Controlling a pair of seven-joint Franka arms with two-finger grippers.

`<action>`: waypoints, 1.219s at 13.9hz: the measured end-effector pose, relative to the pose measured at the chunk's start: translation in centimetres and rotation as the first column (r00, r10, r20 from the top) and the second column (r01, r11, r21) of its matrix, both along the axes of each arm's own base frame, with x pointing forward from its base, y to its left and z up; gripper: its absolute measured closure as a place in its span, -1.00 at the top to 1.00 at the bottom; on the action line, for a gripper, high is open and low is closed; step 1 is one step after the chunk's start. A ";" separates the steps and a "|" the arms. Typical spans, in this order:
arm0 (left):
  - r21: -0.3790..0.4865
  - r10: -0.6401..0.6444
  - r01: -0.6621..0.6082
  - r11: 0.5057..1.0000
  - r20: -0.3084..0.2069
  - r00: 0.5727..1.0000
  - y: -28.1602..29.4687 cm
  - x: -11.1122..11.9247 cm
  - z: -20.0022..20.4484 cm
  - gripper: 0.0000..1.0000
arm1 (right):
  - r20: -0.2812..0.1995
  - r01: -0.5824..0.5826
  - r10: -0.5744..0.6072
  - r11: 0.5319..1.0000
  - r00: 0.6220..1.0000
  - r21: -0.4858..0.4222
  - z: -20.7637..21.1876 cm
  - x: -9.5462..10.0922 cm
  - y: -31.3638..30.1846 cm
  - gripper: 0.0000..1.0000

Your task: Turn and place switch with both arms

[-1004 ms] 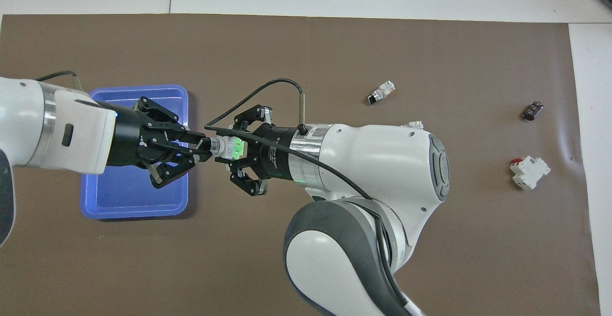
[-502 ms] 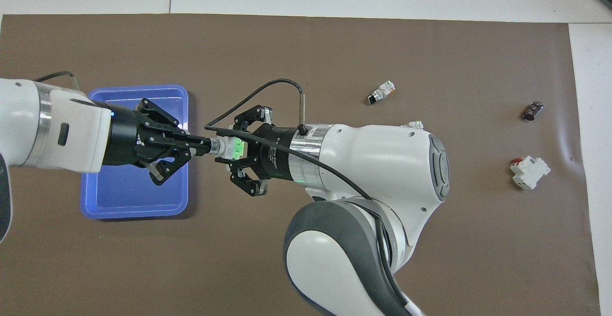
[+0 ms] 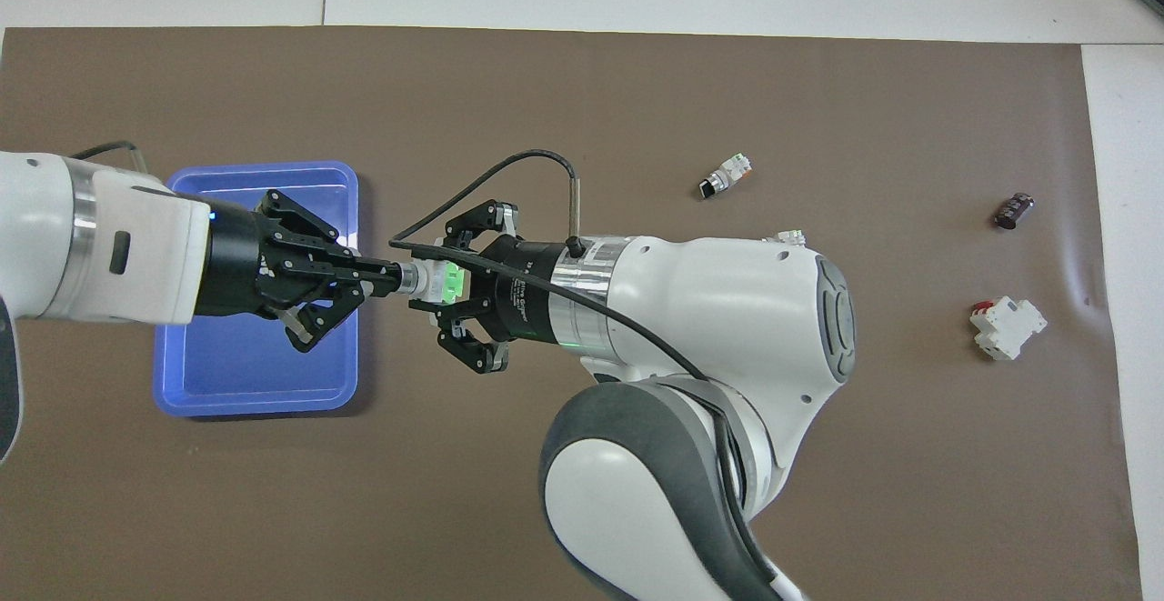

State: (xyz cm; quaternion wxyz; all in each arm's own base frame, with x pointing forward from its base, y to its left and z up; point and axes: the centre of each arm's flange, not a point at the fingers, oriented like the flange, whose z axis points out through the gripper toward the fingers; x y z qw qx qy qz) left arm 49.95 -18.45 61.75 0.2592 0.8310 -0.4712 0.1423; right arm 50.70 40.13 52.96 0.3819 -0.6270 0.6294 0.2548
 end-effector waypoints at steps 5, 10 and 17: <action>0.007 0.132 -0.132 0.991 -0.088 0.987 0.0 -0.1 0.1 -0.81 | 0.001 -0.001 0.001 1.000 1.000 0.001 0.1 0.0 0.0 -0.17; 0.035 0.289 -0.288 0.957 -0.198 0.937 -0.1 -0.2 0.2 -0.81 | -0.001 -0.003 0.003 1.000 1.000 0.001 0.1 -0.1 0.0 -0.17; 0.138 0.533 -0.523 0.841 -0.370 0.761 0.0 -0.5 0.2 -0.81 | -0.010 -0.018 0.018 1.000 1.000 -0.001 -0.1 -0.4 0.3 -0.17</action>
